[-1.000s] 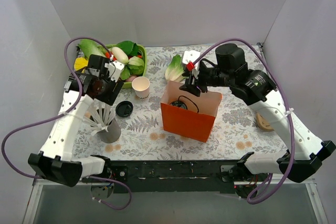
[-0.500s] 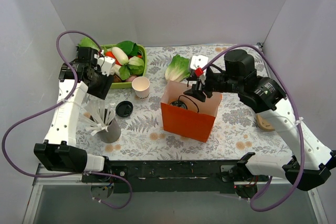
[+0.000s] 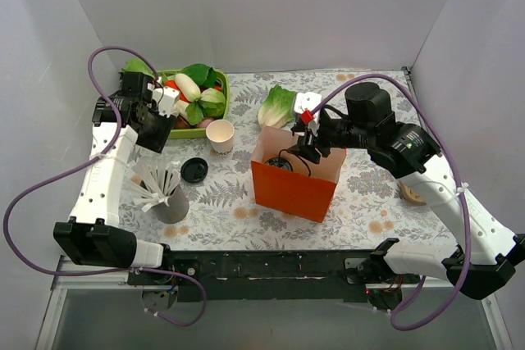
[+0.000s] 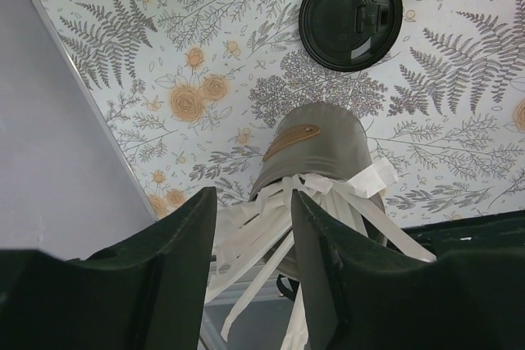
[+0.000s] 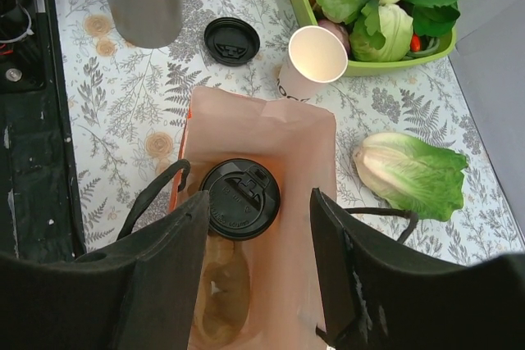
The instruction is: Pack the takeout coffee
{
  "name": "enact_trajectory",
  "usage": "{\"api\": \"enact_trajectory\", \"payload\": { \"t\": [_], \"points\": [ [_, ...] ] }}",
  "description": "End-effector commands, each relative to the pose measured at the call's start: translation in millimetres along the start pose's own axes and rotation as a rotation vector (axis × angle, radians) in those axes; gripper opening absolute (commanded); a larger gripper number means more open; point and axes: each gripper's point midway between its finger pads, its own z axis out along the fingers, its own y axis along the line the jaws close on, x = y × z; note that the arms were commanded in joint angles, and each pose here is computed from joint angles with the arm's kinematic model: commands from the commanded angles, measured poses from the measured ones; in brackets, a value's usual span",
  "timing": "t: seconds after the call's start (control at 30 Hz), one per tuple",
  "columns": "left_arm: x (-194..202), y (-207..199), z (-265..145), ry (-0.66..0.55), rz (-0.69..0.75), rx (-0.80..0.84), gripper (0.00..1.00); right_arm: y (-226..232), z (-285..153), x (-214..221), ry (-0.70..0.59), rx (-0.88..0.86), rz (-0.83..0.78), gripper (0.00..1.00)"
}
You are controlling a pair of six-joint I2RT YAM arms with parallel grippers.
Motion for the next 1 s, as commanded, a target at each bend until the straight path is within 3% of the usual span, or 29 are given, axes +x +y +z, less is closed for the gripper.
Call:
{"api": "enact_trajectory", "payload": {
  "t": [0.0, 0.37, 0.6, 0.8, 0.87, 0.97],
  "points": [
    [19.2, 0.5, -0.9, 0.064, -0.004, -0.018, 0.41, -1.4, -3.3, -12.5, -0.053, 0.014, -0.013, 0.6],
    [29.4, 0.0, 12.9, 0.127, 0.009, -0.018, 0.34, -3.8, 1.7, -9.2, -0.045, 0.016, -0.007, 0.6],
    [26.5, 4.0, 12.5, 0.126, 0.013, -0.034, 0.0, -5.3, 2.3, -6.2, -0.039, 0.025, -0.008, 0.6],
    [19.7, 8.8, 4.3, 0.099, 0.011, -0.054, 0.0, -6.0, 3.7, -4.1, -0.033, 0.025, -0.013, 0.61],
    [20.1, 9.7, 4.1, 0.101, 0.003, -0.062, 0.17, -6.0, 4.5, -3.1, -0.03, 0.024, -0.012, 0.61],
    [17.8, 10.1, 1.2, 0.087, -0.006, -0.065, 0.25, -5.8, 4.5, -3.3, -0.031, 0.023, -0.013, 0.61]
  ]
}}
